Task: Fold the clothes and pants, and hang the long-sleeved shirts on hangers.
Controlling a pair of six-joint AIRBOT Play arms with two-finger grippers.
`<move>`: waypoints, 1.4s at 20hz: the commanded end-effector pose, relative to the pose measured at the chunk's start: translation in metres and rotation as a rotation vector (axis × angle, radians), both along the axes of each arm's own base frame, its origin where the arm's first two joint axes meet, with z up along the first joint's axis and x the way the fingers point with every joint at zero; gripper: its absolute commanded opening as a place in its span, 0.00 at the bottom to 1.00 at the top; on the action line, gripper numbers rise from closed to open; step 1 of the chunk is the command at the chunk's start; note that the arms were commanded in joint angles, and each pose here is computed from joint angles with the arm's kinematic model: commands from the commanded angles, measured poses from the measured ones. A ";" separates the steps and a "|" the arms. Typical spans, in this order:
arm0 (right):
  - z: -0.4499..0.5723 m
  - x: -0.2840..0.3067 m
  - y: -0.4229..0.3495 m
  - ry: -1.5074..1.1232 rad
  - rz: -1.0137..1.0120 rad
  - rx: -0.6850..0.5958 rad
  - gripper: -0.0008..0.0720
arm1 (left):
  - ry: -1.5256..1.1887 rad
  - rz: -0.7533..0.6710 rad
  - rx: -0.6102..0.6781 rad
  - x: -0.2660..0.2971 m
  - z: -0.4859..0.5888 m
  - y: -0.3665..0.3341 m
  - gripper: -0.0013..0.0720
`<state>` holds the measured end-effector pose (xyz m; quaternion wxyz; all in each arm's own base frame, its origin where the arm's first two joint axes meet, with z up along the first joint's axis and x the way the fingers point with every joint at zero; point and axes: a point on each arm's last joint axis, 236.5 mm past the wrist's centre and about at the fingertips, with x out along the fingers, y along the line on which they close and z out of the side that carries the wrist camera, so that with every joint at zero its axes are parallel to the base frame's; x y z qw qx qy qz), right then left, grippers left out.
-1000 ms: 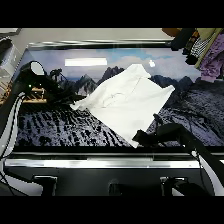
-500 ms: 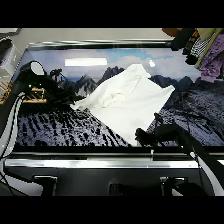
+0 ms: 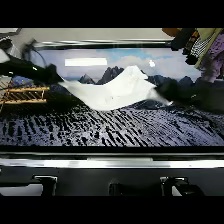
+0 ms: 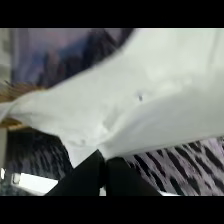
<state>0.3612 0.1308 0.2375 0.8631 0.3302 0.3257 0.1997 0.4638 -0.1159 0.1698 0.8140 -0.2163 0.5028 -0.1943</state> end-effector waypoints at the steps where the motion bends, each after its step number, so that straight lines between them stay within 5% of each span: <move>1: 0.186 -0.073 -0.012 -0.391 -0.009 -0.043 0.05 | -0.472 0.156 -0.067 -0.009 0.168 0.044 0.04; 6: 0.332 -0.195 -0.029 -0.774 -0.164 -0.066 0.05 | -1.076 0.386 -0.006 -0.140 0.366 0.088 0.04; 11: 0.299 -0.159 -0.051 -0.602 -0.244 -0.102 0.05 | -1.242 0.438 0.056 -0.202 0.407 0.088 0.04; 16: 0.188 -0.044 -0.071 -0.197 -0.224 -0.206 0.05 | -0.976 0.417 0.035 -0.114 0.327 0.104 0.04; 22: -0.014 0.102 -0.078 0.273 -0.087 -0.255 0.05 | -0.355 0.253 0.049 0.048 0.050 0.074 0.04; 28: -0.237 0.184 -0.084 0.584 -0.078 -0.203 0.05 | 0.038 0.145 0.071 0.098 -0.196 0.007 0.04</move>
